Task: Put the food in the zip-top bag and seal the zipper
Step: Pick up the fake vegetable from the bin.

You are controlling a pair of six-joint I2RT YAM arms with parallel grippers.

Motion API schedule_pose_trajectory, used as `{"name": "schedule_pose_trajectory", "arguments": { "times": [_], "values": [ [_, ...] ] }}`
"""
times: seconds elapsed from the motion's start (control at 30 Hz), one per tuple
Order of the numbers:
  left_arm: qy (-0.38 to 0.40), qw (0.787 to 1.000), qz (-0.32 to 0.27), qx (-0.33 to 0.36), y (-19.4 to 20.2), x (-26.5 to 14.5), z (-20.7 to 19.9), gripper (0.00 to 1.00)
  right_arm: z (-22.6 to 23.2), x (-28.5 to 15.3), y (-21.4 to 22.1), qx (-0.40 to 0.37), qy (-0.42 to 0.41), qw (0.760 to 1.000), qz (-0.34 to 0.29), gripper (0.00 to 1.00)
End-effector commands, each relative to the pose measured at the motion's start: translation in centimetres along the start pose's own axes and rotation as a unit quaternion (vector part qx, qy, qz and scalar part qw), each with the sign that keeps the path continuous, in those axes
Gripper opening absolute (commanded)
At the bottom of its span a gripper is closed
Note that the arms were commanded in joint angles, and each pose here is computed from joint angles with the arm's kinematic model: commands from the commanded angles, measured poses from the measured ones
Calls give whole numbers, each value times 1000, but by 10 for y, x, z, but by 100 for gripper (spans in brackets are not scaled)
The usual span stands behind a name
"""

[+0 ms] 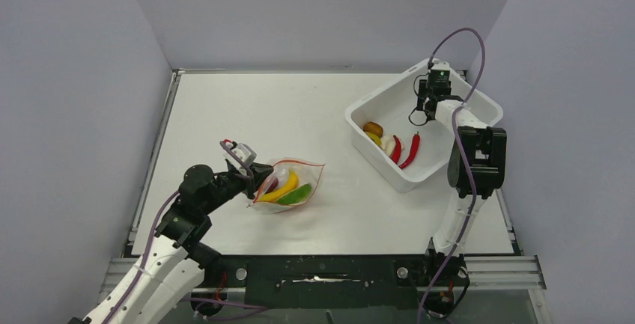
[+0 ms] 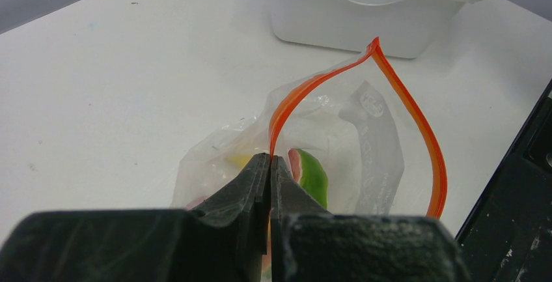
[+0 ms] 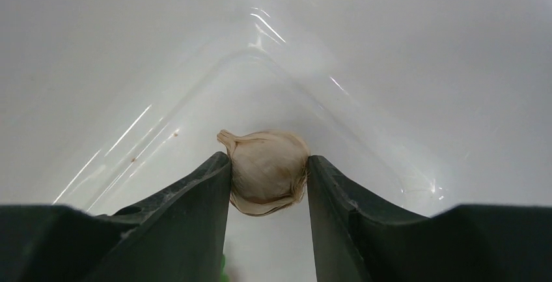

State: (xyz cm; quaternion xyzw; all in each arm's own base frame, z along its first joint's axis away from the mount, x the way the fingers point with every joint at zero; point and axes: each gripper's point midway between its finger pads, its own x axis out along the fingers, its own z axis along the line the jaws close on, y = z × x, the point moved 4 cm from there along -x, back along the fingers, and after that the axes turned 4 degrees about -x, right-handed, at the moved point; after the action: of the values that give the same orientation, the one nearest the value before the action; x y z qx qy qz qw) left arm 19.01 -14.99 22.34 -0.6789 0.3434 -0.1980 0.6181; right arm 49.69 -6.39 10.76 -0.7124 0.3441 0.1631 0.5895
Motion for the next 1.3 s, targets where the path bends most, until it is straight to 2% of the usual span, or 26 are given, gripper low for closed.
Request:
{"name": "schedule_pose_trajectory", "arguments": {
  "times": [0.0,0.13,0.5,0.6,0.83,0.93,1.03,1.27],
  "values": [
    [-9,999,-33,7,-17,-1,1,0,-1,-54,-52,14,6,996,-89,36],
    [-32,998,-46,-10,-26,-1,6,0,5,-89,-56,18,-4,994,-108,36],
    [-126,987,-95,-11,-70,9,32,0,32,-195,-67,47,-111,974,-194,36],
    [-155,982,-109,15,-88,13,42,0,42,-219,-69,44,-135,968,-207,36],
    [-219,959,-146,107,-133,14,63,0,79,-277,-69,49,-231,939,-251,36],
    [-239,954,-129,123,-131,17,71,0,93,-295,-63,51,-263,929,-257,36],
    [-217,962,-114,117,-114,24,67,0,109,-311,-52,53,-296,920,-253,36],
    [-157,986,-54,6,-52,40,54,0,147,-338,-22,59,-370,893,-248,36]
  ]
}}
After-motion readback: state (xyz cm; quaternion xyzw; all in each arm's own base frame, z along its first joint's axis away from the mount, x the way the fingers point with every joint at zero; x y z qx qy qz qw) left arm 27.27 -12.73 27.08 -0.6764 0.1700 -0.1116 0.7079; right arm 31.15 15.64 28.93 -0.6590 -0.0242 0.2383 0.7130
